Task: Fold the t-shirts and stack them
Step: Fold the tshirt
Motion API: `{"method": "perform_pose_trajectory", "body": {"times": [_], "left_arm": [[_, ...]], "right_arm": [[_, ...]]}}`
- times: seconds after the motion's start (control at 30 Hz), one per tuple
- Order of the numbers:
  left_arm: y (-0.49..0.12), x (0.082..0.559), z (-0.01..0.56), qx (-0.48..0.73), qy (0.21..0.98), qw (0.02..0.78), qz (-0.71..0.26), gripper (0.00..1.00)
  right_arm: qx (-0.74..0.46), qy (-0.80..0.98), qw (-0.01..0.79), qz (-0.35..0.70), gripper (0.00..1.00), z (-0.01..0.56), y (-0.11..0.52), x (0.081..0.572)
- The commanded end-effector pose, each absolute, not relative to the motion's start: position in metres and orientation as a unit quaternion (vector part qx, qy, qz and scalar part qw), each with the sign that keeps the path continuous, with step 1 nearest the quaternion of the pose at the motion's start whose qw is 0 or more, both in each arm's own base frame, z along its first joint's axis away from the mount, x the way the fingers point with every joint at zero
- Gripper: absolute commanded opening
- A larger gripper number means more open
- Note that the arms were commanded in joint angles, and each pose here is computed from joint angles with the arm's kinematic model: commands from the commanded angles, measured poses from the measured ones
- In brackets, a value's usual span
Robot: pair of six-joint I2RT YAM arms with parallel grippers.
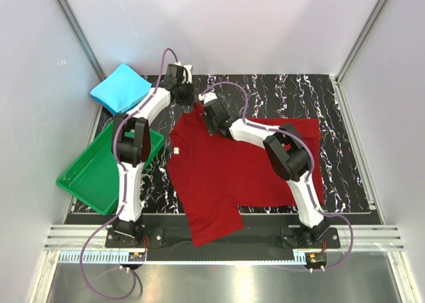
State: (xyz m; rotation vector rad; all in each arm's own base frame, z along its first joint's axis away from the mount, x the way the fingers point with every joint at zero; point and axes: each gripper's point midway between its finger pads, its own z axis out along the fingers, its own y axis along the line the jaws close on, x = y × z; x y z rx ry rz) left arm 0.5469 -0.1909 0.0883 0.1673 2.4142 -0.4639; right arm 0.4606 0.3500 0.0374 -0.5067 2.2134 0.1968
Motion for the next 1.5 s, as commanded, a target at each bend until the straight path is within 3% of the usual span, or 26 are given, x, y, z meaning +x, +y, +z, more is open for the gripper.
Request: {"method": "perform_pose_trajectory", "body": {"times": [0.0,0.4,0.73,1.0,1.47], "left_arm": [[-0.183,0.554,0.144,0.063,0.901,0.394,-0.171,0.0],[-0.181,0.538,0.148,0.071,0.902,0.39,-0.171,0.0],[-0.191,0.575,0.119,0.077,0.9,0.393,-0.172,0.0],[-0.193,0.587,0.11,0.08,0.896,0.401,-0.173,0.0],[-0.194,0.6,0.108,0.068,0.891,0.416,-0.17,0.0]], "right_arm": [[-0.203,0.858,0.463,0.09,0.0,0.097,0.351,0.462],[-0.22,0.853,0.451,0.143,0.0,0.101,0.363,0.445],[-0.229,0.86,0.432,0.142,0.22,0.071,0.372,0.45],[-0.225,0.865,0.438,0.098,0.32,0.053,0.363,0.464],[-0.233,0.844,0.473,0.099,0.32,0.093,0.368,0.475]]}}
